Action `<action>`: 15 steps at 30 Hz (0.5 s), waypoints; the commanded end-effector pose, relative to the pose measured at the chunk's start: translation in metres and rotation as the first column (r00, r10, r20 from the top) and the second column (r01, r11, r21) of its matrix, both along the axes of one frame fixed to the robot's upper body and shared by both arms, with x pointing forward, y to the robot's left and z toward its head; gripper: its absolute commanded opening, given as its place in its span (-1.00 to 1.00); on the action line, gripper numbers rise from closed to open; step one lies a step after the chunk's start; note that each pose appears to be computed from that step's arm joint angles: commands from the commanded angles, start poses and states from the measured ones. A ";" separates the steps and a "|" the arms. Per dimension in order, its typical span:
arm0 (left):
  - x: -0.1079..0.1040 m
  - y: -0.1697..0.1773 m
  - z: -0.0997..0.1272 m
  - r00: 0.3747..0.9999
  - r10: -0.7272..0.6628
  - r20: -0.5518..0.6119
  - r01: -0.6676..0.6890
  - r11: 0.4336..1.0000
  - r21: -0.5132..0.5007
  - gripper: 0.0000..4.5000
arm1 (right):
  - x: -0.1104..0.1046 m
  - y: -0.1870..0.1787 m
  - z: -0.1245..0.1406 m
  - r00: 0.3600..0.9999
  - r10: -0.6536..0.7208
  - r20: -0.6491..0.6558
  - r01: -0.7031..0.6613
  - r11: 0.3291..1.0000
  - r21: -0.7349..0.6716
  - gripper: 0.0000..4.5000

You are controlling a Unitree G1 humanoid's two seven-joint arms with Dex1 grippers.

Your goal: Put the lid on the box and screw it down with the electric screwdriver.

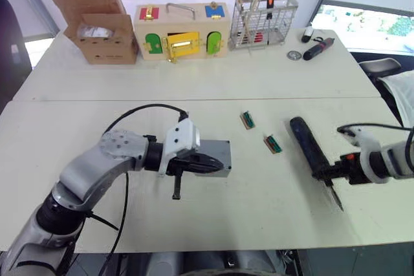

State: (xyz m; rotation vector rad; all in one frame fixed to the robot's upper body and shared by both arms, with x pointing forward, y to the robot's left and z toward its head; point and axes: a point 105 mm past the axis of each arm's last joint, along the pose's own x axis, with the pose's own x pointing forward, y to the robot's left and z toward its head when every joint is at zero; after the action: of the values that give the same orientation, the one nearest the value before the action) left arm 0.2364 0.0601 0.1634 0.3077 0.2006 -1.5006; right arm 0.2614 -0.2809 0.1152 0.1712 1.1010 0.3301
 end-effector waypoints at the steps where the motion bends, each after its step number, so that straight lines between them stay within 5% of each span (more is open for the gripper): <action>1: 0.013 0.015 0.015 0.999 0.035 0.021 -0.034 0.999 -0.028 -1.00 | 0.021 -0.005 0.065 0.960 -0.089 0.266 0.052 0.988 0.146 -0.22; 6: 0.034 0.028 0.033 0.998 0.053 -0.026 -0.056 0.993 -0.103 -1.00 | 0.033 0.000 0.133 0.770 -0.242 0.590 0.029 0.938 0.346 -0.22; 9: 0.047 0.029 0.044 0.998 0.050 -0.046 -0.056 0.990 -0.130 -1.00 | 0.027 0.039 0.181 0.469 -0.237 0.851 -0.159 0.925 0.345 -0.22; 15: 0.053 0.035 0.043 0.997 0.046 -0.063 -0.051 0.996 -0.075 -1.00 | 0.018 0.124 0.179 0.162 -0.360 0.919 -0.299 0.870 0.393 -0.22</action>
State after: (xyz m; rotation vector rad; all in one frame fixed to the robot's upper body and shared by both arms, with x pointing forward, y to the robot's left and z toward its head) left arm 0.2911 0.0939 0.1991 0.1633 0.2085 -1.4591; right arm 0.2915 -0.1665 0.2752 0.4146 -0.2739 0.5727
